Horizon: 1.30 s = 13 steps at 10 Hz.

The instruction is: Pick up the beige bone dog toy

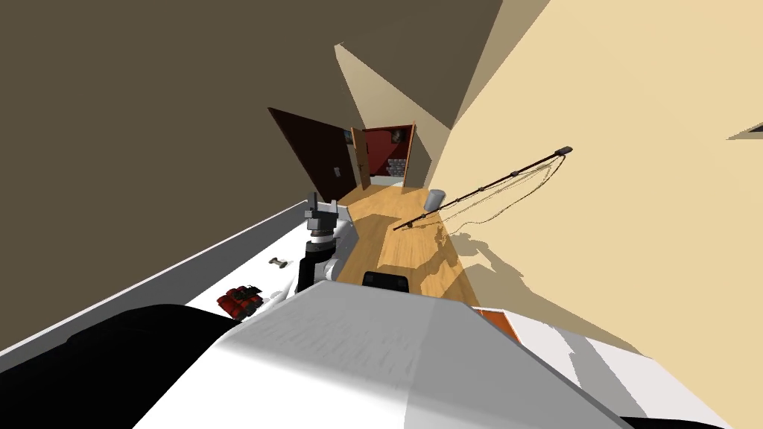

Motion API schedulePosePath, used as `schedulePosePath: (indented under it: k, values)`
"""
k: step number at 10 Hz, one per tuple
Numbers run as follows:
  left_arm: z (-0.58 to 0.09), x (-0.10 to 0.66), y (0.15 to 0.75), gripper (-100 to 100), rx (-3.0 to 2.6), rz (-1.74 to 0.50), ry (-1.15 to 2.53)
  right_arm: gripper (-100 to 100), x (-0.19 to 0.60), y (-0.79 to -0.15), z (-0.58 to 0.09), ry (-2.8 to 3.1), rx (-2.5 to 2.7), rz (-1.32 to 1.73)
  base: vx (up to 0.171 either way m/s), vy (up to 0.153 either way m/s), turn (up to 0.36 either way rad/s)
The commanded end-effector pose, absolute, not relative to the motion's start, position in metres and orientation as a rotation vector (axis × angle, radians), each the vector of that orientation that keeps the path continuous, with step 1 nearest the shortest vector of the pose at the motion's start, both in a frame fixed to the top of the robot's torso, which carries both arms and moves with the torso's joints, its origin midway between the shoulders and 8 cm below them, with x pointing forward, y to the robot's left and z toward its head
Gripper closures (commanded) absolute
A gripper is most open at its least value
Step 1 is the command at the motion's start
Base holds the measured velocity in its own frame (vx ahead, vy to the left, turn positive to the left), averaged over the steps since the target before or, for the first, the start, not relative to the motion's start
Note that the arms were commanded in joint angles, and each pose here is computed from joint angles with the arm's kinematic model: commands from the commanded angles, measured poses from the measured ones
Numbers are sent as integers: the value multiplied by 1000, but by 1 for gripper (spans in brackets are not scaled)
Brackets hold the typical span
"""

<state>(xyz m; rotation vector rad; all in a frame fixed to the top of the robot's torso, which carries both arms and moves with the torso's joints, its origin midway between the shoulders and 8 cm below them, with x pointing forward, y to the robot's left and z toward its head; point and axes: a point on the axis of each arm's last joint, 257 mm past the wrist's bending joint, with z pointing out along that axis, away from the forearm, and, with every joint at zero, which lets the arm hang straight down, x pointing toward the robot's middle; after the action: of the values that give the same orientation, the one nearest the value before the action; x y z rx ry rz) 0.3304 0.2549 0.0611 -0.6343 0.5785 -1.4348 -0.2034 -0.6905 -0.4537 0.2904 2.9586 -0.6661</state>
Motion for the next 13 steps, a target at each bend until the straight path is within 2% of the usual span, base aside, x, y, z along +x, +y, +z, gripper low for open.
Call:
schedulePosePath:
  k: [1, 2, 4, 5, 6, 10, 11, 12, 13]
  values:
    - [61, 330, 255, 0, -634, -1435, 578, -100, -212, -684, -450, 2967, 302, -670, -28, -9, 112]
    - [61, 330, 255, 0, -634, -1435, 579, -100, -211, -684, -451, 2966, 300, -669, -10, -4, -40]
    - [61, 330, 255, 0, -634, -1435, 578, -100, -250, -669, -451, 2967, 413, -684, -27, 0, 313]
    - [61, 330, 255, 0, -634, -1435, 578, -100, -240, -676, -450, 2965, 388, -681, -17, -8, 85]
    - [61, 330, 255, 0, -634, -1435, 579, 100, -241, -675, -450, 2967, 386, -680, -2, -1, -16]
    - [61, 330, 255, 0, -634, -1435, 579, 100, -241, -675, -450, 2967, 386, -680, 0, 0, 0]
    - [61, 330, 255, 0, -634, -1435, 579, 0, -241, -675, -450, 2966, 386, -680, 0, 0, 0]
    - [61, 330, 255, 0, -634, -1435, 579, 100, -231, -676, -452, 2969, 352, -676, 15, -3, -255]
    - [61, 330, 255, 0, -634, -1434, 579, 100, -211, -684, -451, 2968, 294, -670, 35, 4, -347]
